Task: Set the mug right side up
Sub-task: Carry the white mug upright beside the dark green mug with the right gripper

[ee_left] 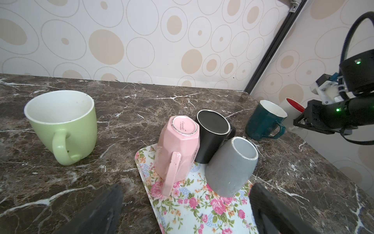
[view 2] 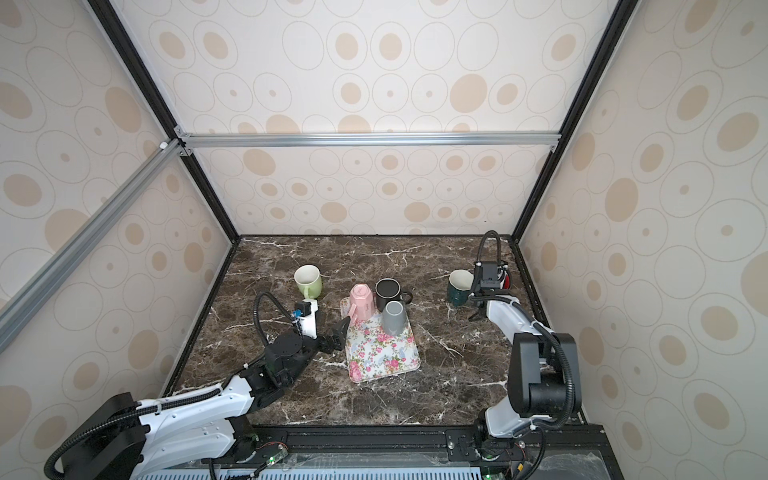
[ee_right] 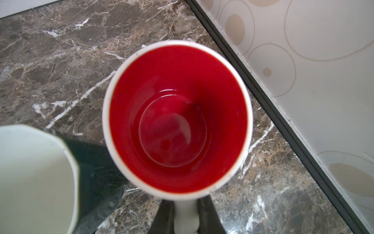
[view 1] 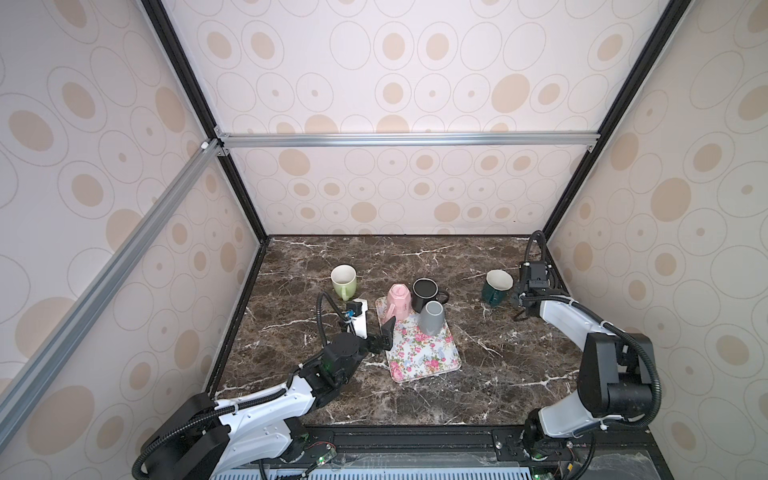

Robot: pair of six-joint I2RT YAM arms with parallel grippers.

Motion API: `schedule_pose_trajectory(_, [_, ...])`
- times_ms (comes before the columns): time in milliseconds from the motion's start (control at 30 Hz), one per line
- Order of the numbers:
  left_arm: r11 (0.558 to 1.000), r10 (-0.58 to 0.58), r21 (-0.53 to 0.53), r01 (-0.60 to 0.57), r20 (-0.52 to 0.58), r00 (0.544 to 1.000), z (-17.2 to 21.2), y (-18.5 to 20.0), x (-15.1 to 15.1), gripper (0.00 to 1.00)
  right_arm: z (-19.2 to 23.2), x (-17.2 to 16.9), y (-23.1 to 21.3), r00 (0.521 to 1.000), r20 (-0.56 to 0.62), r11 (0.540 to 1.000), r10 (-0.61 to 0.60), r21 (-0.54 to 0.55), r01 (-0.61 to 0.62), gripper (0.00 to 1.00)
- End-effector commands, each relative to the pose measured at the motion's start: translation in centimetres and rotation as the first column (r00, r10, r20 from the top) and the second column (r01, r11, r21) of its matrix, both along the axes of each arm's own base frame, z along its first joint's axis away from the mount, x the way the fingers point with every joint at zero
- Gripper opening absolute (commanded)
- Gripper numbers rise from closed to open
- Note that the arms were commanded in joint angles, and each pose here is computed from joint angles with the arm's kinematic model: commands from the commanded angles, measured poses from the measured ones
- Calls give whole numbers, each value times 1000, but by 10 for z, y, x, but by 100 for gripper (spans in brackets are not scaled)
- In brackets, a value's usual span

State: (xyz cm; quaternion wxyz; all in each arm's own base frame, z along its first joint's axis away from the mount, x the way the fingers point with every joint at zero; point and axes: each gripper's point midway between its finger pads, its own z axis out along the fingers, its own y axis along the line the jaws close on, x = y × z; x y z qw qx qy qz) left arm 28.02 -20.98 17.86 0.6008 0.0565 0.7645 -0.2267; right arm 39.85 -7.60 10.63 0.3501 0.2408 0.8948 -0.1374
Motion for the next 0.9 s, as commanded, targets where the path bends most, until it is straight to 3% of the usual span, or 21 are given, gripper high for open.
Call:
schedule_pose_trajectory(0, [1000,9,10,-9,21,1000,2,1,3,98,19,22,-7,997,76,1000,-11,-24,13,0])
schedule_pose_trajectory(233, [1000,4,22,-4,15,1000,-3,-1,4,98,4,34,-2,999,38,1000,8,8,-8,0])
schedule_pose_trajectory(267, [1000,5,23,-5,15,1000,-4,-1,5,98,3,34,-2,999,33,1000,4,11,-4,14])
schedule_pose_trajectory(300, [1000,6,24,-6,13,1000,-4,-1,5,98,2,34,-2,1000,29,1000,-4,17,3,40])
schedule_pose_trajectory(333, [1000,6,25,-6,11,1000,-5,-1,5,98,1,33,-2,1000,26,1000,-5,19,4,53])
schedule_pose_trajectory(433, [1000,4,22,-4,9,1000,-5,-2,5,98,-1,31,-2,1000,18,999,-20,31,20,67])
schedule_pose_trajectory(733, [1000,-1,5,1,7,1000,-4,-2,4,98,22,7,-4,997,6,996,-70,49,70,71])
schedule_pose_trajectory(867, [1000,-2,-2,2,5,1000,-3,-2,4,98,43,-10,14,1000,27,996,-14,94,11,71])
